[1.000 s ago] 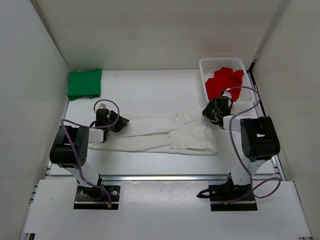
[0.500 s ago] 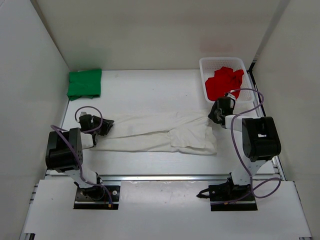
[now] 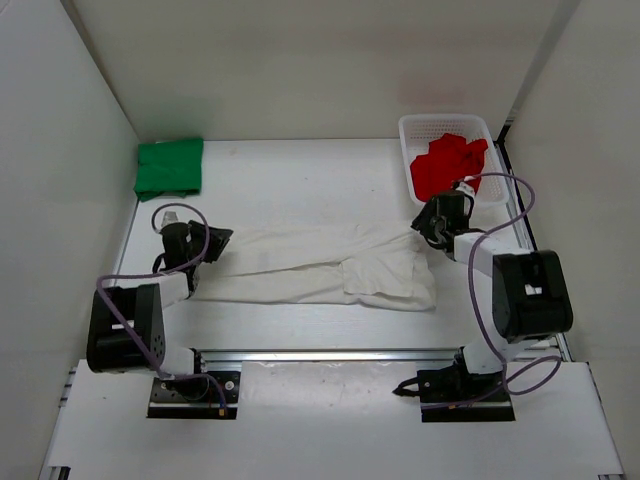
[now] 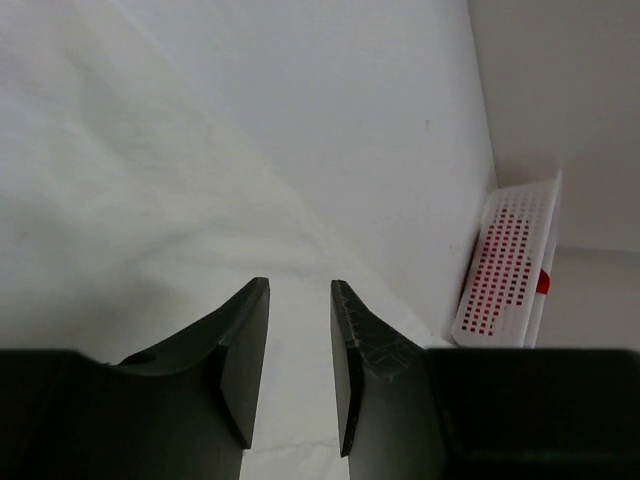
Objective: Fold and stack the t-shirts
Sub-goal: Rotate the tshirt 100 degrees
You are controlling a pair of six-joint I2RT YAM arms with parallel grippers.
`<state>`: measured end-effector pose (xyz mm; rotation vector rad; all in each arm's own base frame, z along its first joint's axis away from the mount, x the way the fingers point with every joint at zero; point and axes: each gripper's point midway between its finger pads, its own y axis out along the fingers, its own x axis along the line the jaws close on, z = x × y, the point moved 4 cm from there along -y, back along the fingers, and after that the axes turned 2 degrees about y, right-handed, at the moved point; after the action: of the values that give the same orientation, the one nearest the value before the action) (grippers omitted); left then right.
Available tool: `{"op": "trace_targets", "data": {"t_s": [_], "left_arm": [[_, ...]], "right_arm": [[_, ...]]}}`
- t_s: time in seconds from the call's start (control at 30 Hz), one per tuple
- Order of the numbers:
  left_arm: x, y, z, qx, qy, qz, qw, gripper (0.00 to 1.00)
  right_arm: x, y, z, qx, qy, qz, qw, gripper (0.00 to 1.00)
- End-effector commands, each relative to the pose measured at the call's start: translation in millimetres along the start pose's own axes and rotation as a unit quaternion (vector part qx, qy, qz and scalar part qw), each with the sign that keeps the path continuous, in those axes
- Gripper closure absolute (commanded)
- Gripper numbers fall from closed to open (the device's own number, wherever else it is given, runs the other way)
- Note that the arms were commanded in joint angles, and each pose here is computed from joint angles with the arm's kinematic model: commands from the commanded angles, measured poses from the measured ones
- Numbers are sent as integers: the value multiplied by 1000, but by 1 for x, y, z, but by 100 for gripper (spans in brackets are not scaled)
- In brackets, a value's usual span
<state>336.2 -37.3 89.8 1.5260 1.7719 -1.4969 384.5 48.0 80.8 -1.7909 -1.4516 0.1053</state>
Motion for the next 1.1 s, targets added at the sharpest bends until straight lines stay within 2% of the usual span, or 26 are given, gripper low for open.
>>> {"op": "trace_targets", "data": {"t_s": [0.0, 0.07, 0.13, 0.23, 0.37, 0.47, 0.57, 0.6, 0.63, 0.67, 0.7, 0.73, 0.77, 0.8, 0.83, 0.87, 0.9, 0.93, 0.97, 1.03, 1.07], "left_arm": [[-50, -11, -2, -7, 67, 60, 996, 58], [-70, -16, 28, 30, 128, 80, 988, 57], [-82, -25, 55, 60, 175, 99, 978, 55], [-80, -40, 98, 114, 205, 119, 965, 55], [-69, -61, 134, 161, 225, 141, 951, 55], [-52, -74, 141, 175, 225, 145, 947, 55], [-42, -85, 137, 166, 225, 146, 949, 54], [-40, -87, 129, 154, 220, 142, 953, 54], [-39, -92, 129, 157, 220, 149, 951, 53], [-40, -93, 122, 148, 215, 152, 953, 53], [-37, -95, 122, 154, 217, 144, 953, 52], [-37, -98, 120, 155, 223, 145, 952, 52], [-35, -98, 120, 159, 223, 140, 952, 51], [-39, -100, 116, 155, 227, 140, 951, 50], [-38, -103, 117, 155, 236, 139, 949, 50], [-40, -106, 118, 151, 238, 140, 949, 48], [-39, -106, 117, 146, 242, 135, 950, 48], [-38, -108, 118, 146, 244, 135, 949, 49], [-36, -109, 119, 147, 239, 133, 951, 48], [-30, -110, 122, 154, 237, 128, 951, 47], [-27, -110, 122, 153, 234, 125, 952, 47]], "right_arm": [[15, -29, -8, -37, -7, -20, 999, 58], [23, -43, 6, -33, -17, -35, 999, 61], [36, -51, 27, -10, -30, -62, 998, 75], [58, -59, 83, 63, -75, -95, 991, 88], [62, -53, 125, 129, -105, -98, 981, 91], [81, -30, 133, 178, -112, -109, 971, 93], [125, 12, 104, 169, -119, -130, 970, 95], [117, 31, 120, 209, -129, -110, 963, 95], [141, 59, 108, 206, -134, -129, 961, 95], [181, 69, 71, 184, -135, -163, 960, 97], [172, 97, 91, 228, -141, -132, 954, 99], [200, 120, 79, 235, -158, -149, 947, 99], [268, 111, 15, 157, -168, -217, 949, 99], [248, 142, 46, 212, -170, -186, 944, 97], [299, 119, -7, 137, -159, -281, 936, 94], [268, 132, 20, 192, -127, -256, 939, 94], [277, 105, 5, 167, -125, -282, 936, 93], [297, 67, -34, 111, -131, -306, 937, 92], [294, 58, -27, 111, -154, -305, 933, 86], [312, -3, -62, 62, -187, -319, 927, 75], [314, -16, -67, 52, -200, -316, 926, 68]]}}
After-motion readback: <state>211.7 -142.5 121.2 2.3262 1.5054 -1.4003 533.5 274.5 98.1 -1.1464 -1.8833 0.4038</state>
